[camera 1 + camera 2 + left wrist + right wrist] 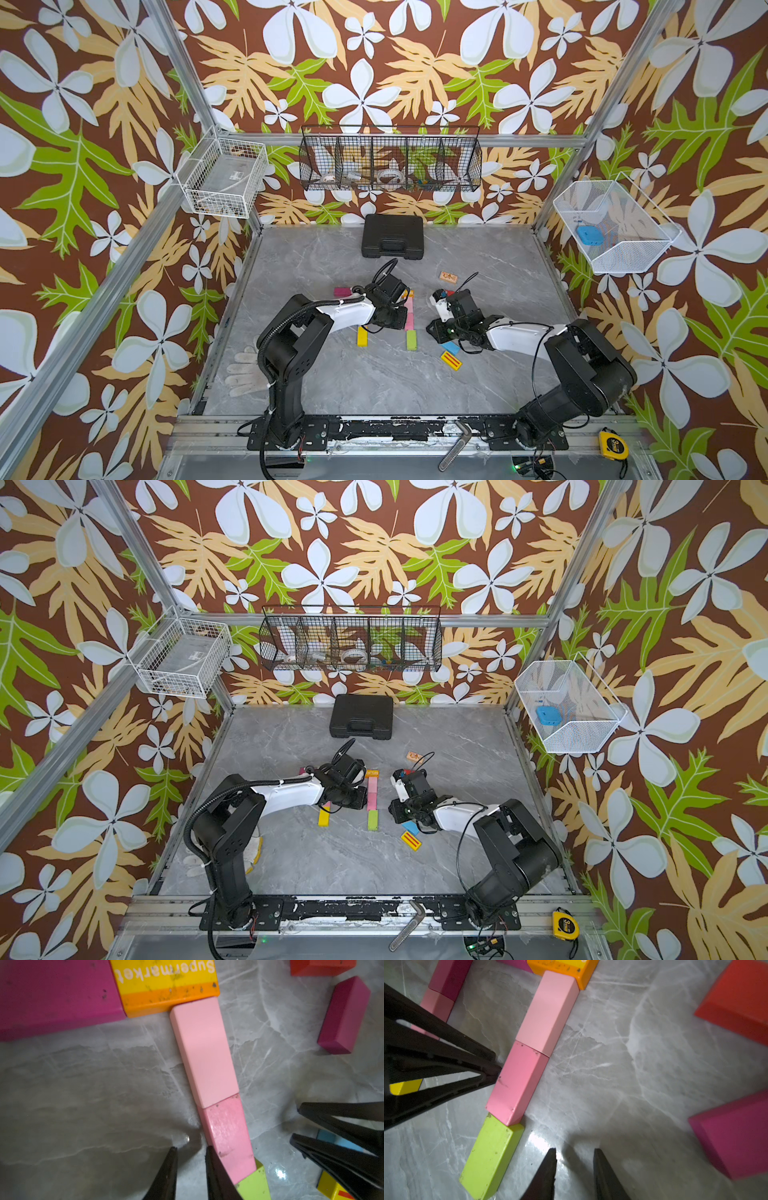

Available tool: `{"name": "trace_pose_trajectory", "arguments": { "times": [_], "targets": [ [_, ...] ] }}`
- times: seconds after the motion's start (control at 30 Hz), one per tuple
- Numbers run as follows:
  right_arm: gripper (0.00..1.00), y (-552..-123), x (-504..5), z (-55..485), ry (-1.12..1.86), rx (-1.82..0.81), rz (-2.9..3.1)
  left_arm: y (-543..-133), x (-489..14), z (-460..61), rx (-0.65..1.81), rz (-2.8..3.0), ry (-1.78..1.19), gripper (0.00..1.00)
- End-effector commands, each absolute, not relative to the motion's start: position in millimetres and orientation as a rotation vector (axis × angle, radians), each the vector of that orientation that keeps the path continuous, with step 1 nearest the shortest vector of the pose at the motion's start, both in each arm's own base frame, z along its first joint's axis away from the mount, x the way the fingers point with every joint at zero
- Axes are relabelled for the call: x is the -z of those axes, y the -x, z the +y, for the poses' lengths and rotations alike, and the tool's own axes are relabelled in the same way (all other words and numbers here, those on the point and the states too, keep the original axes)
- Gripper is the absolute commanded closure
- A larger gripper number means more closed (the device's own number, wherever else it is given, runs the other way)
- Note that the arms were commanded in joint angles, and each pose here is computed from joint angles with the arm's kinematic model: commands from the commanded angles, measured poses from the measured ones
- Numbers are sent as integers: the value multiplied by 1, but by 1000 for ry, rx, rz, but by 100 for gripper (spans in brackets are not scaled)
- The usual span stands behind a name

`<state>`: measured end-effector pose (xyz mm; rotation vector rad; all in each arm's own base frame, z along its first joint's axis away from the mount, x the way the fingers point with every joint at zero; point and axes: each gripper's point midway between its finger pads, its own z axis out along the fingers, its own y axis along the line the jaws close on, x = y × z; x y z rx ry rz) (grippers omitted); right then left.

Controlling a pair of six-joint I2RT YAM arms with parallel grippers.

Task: Assemble the number 7 with building blocks
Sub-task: Adjust the building block at the center of the board.

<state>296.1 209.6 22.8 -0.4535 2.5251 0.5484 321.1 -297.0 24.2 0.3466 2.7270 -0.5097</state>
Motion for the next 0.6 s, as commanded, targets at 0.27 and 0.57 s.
{"name": "trace_pose_trajectory", "arguments": {
  "times": [0.27,0.57],
  "targets": [
    [69,-290,-23,215,496,-575,2511,-315,-18,-288,460,2752,-350,73],
    [69,-279,-21,227,564,-581,2506,-311,-23,-279,425,2746,-339,75]
  ]
}}
